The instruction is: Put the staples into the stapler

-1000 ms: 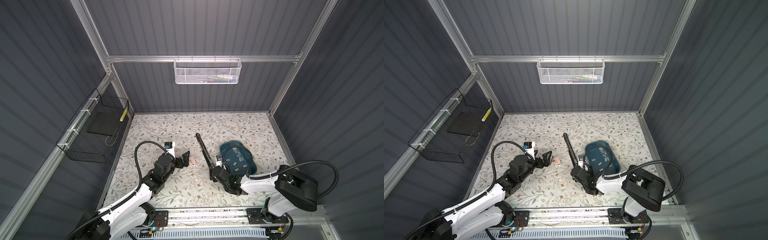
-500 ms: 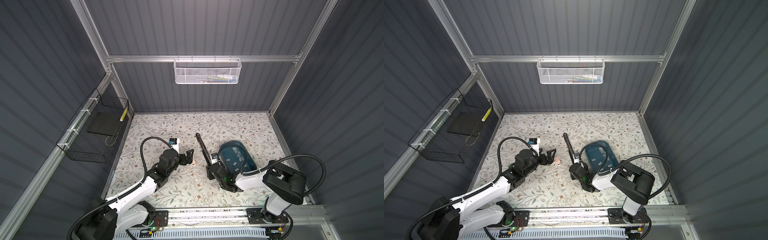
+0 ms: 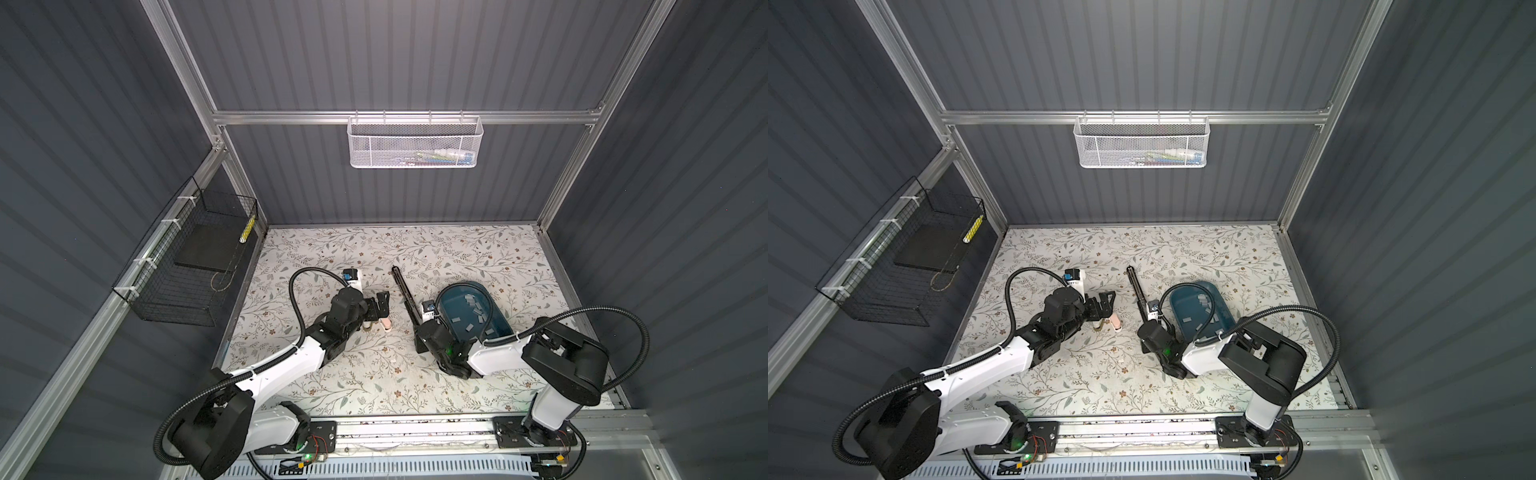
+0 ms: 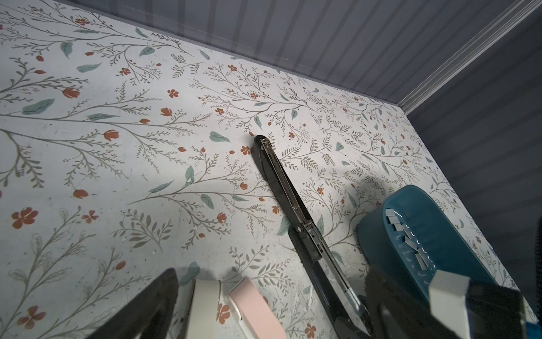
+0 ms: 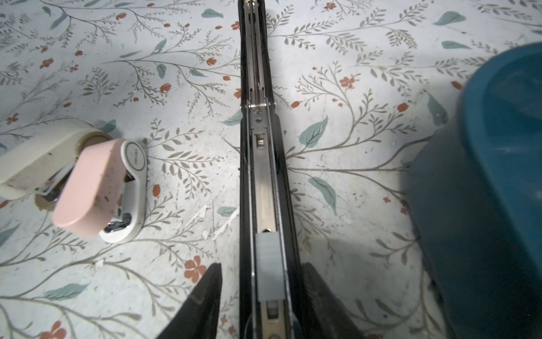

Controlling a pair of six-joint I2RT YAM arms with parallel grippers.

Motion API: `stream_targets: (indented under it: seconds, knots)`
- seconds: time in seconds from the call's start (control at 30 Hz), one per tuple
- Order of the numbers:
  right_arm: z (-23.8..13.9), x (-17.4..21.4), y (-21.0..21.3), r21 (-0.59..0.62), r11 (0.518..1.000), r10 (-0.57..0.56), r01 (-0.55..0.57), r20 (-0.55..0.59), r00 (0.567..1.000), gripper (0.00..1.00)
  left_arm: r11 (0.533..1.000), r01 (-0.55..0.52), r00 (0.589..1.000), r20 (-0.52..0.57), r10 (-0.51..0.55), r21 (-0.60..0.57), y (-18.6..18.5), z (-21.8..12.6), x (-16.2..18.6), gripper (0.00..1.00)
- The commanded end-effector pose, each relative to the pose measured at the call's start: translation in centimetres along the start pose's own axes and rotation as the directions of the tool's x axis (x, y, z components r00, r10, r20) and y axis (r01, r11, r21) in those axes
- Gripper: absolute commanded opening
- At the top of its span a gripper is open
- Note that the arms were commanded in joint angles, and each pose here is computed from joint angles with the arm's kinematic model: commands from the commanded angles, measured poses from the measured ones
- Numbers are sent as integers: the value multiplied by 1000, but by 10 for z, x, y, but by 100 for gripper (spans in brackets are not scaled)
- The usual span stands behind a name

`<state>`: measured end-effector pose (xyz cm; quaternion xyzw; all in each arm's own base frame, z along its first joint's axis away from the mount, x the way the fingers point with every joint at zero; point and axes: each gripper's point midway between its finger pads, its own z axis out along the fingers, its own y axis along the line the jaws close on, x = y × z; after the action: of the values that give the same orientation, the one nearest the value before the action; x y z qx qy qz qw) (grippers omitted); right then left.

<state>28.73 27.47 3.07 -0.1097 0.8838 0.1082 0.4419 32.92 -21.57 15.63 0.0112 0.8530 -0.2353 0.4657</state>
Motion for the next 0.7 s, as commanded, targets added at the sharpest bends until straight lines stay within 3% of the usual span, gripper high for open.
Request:
stream_targets:
  seconds: [0.0,0.27,0.67]
  knots:
    - [5,-5,1,11,1000,8,-8,-6,1000,41,1000,4,999,-43,-3,7,-9,7,0,100]
    - [1,-5,4,-22,999,47,-47,-10,999,23,1000,-3,990,-138,1,-12,-13,35,13,100]
    - [-13,-9,8,-90,982,163,-164,-20,986,15,997,70,961,-268,-61,24,-24,88,47,100]
